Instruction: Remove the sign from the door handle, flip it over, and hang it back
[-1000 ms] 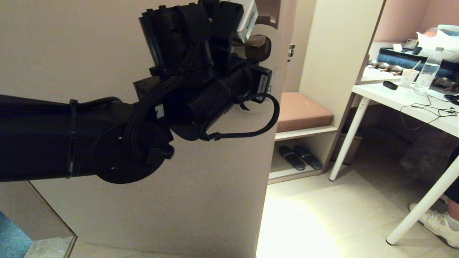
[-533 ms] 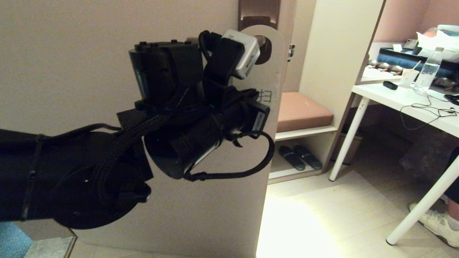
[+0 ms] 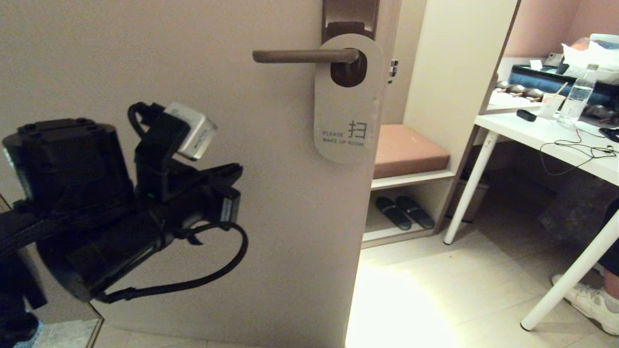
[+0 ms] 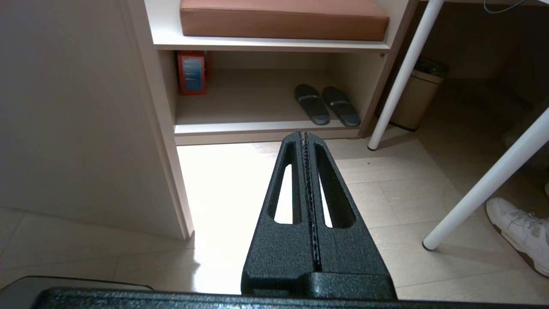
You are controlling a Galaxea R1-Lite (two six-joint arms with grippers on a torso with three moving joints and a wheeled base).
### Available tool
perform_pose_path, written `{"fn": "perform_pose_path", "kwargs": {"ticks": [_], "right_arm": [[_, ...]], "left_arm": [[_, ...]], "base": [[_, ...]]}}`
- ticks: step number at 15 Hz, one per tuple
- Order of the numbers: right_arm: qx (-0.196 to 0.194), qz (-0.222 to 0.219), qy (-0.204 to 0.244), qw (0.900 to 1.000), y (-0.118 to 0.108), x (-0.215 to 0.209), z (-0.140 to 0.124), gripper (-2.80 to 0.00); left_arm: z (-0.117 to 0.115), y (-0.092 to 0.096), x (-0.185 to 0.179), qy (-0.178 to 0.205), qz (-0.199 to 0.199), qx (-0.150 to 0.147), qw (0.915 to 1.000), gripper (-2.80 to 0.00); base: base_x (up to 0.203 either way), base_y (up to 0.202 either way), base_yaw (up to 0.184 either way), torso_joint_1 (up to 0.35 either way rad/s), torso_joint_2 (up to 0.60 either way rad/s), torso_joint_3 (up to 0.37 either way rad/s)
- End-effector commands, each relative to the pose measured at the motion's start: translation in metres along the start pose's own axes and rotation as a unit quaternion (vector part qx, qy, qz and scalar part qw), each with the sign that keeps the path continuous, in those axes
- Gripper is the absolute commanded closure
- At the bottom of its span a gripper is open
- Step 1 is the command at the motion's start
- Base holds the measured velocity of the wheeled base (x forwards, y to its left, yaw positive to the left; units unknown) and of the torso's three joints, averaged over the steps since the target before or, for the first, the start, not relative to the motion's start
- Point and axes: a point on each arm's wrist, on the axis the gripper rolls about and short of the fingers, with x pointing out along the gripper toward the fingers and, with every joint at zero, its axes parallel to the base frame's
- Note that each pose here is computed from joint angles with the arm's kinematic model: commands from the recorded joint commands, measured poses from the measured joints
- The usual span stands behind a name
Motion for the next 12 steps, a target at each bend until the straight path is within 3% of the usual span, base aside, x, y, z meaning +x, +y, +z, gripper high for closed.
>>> {"fn": "perform_pose_path", "kwargs": {"ticks": [1, 5, 8, 12], "right_arm": [[0.0, 0.0, 0.001, 1.0, 0.0, 0.0, 0.0, 0.0], [0.0, 0.0, 0.001, 1.0, 0.0, 0.0, 0.0, 0.0], [0.0, 0.0, 0.001, 1.0, 0.0, 0.0, 0.0, 0.0], [0.0, 0.0, 0.001, 1.0, 0.0, 0.0, 0.0, 0.0]], "left_arm": [[-0.017, 0.025, -0.031, 0.008, 0.042, -0.007, 0.9991, 0.0], [-0.042, 0.054, -0.065, 0.026, 0.122, -0.019, 0.992, 0.0], [-0.079, 0.051, -0.104, 0.049, 0.134, -0.024, 0.9895, 0.0], [-0.122, 0.042, -0.159, 0.033, 0.158, -0.039, 0.9862, 0.0]], "base": [[0.0, 0.0, 0.0, 0.0, 0.0, 0.0], [0.0, 0.0, 0.0, 0.0, 0.0, 0.0], [0.0, 0.0, 0.0, 0.0, 0.0, 0.0], [0.0, 0.0, 0.0, 0.0, 0.0, 0.0]]}}
